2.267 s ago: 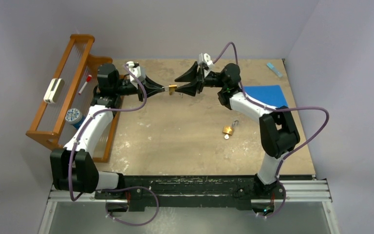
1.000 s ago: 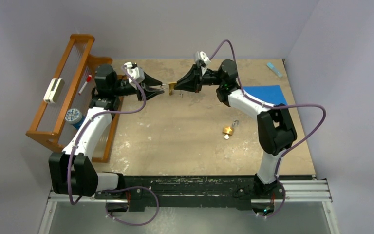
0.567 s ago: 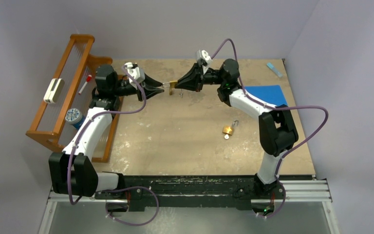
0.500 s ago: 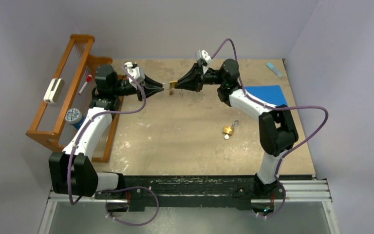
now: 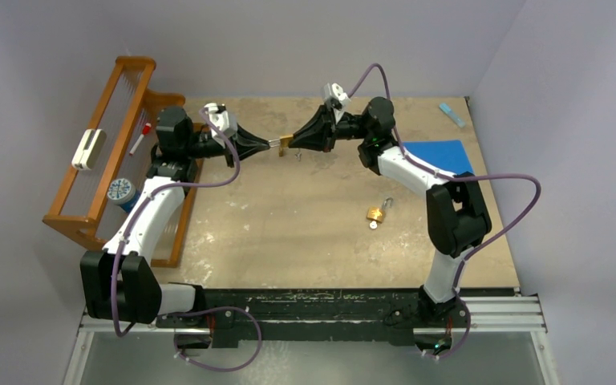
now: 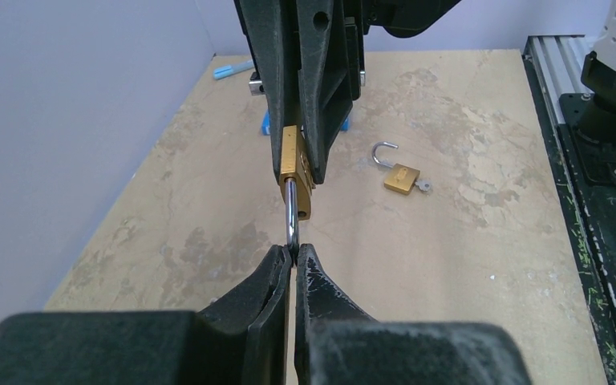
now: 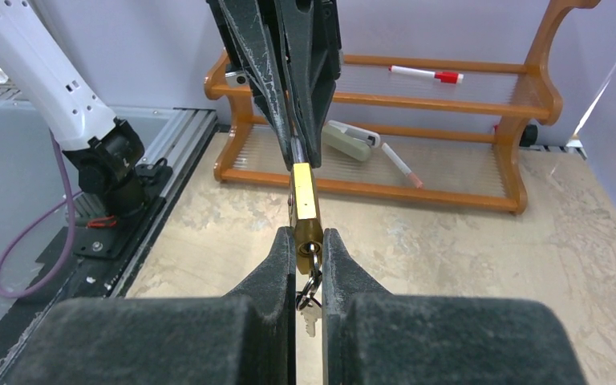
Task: Lock with the key
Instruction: Lock the lock.
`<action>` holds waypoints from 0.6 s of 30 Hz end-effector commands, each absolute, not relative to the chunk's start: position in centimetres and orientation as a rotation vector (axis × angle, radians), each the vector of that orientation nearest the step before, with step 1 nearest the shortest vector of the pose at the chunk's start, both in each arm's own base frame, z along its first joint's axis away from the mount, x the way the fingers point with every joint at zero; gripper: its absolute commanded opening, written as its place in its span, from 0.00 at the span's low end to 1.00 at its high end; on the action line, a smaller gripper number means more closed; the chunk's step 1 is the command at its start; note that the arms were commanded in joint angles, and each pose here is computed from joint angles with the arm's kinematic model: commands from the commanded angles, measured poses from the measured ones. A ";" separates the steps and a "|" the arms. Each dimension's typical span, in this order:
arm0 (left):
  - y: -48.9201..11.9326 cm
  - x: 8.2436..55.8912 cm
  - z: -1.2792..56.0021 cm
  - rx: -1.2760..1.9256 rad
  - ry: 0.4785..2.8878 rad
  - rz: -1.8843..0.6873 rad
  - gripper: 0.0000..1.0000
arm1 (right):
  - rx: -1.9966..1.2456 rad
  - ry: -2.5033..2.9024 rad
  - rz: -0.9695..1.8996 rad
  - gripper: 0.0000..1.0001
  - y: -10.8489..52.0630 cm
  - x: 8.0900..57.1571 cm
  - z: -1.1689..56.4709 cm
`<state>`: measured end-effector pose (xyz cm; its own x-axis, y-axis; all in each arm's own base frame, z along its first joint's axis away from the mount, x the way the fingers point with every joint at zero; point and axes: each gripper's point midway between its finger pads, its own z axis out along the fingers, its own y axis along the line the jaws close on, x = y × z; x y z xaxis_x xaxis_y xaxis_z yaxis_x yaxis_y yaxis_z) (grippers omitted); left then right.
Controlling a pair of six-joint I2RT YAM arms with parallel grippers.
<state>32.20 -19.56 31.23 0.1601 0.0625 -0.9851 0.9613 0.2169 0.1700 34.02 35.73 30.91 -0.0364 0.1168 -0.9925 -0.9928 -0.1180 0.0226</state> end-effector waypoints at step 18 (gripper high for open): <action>-20.9 29.5 31.7 1.246 1.124 -0.996 0.00 | -1.250 0.905 1.364 0.00 39.4 31.6 34.5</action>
<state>31.73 -19.61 31.22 0.1577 0.0562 -0.9859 0.9675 0.1908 0.1657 33.73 36.33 31.18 -0.0201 0.1168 -0.9930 -0.9886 -0.1504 0.0023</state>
